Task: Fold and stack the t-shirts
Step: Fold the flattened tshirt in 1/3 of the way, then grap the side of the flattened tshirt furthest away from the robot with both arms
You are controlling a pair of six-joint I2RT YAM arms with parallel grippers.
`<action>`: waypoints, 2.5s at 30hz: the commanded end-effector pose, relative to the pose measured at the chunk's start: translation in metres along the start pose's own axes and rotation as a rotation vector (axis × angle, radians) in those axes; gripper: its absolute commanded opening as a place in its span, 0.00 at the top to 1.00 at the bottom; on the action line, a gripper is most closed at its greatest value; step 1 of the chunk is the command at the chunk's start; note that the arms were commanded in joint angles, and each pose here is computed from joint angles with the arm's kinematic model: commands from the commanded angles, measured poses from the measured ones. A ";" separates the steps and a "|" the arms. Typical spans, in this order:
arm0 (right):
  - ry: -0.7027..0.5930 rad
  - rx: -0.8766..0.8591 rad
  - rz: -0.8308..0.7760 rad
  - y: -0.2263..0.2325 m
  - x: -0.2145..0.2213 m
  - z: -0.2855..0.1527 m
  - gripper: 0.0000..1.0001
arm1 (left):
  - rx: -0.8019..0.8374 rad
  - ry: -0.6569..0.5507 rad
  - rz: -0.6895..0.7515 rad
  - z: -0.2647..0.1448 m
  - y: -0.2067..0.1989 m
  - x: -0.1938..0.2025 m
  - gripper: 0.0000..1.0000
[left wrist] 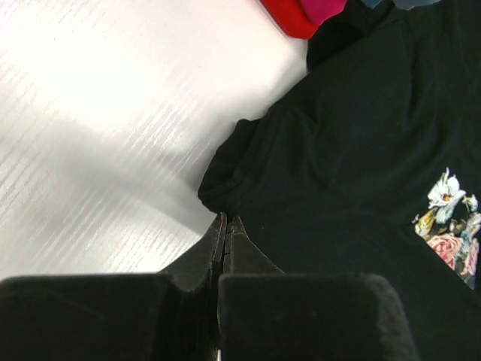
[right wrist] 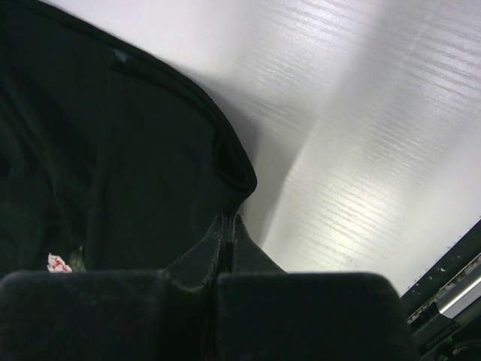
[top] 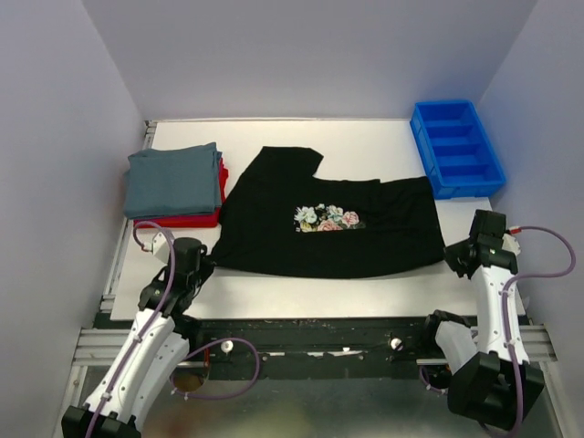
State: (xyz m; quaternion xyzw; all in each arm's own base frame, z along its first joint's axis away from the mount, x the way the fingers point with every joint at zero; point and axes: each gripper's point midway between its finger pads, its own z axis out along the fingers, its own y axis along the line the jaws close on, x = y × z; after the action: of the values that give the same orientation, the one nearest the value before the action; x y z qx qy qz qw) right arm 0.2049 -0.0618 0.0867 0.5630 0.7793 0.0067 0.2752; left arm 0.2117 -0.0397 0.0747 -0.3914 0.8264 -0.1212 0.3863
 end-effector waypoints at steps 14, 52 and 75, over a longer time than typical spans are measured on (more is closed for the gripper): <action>-0.091 -0.048 -0.026 -0.015 -0.003 -0.015 0.52 | -0.017 0.005 -0.088 -0.013 0.012 0.007 0.34; -0.080 -0.785 -0.360 0.192 -0.055 -0.059 0.47 | 0.270 0.058 0.394 0.194 -0.321 -0.102 0.07; 0.027 -0.726 -0.511 0.246 -0.029 -0.026 0.50 | 0.268 0.222 0.309 0.305 -0.306 -0.064 0.26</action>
State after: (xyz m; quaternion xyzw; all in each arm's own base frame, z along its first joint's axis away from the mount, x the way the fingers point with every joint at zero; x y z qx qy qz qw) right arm 0.4144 0.0149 0.1971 0.2248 0.8396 0.2414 0.4315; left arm 0.6201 -0.1602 0.0593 -0.1857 0.8956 -0.1803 0.3617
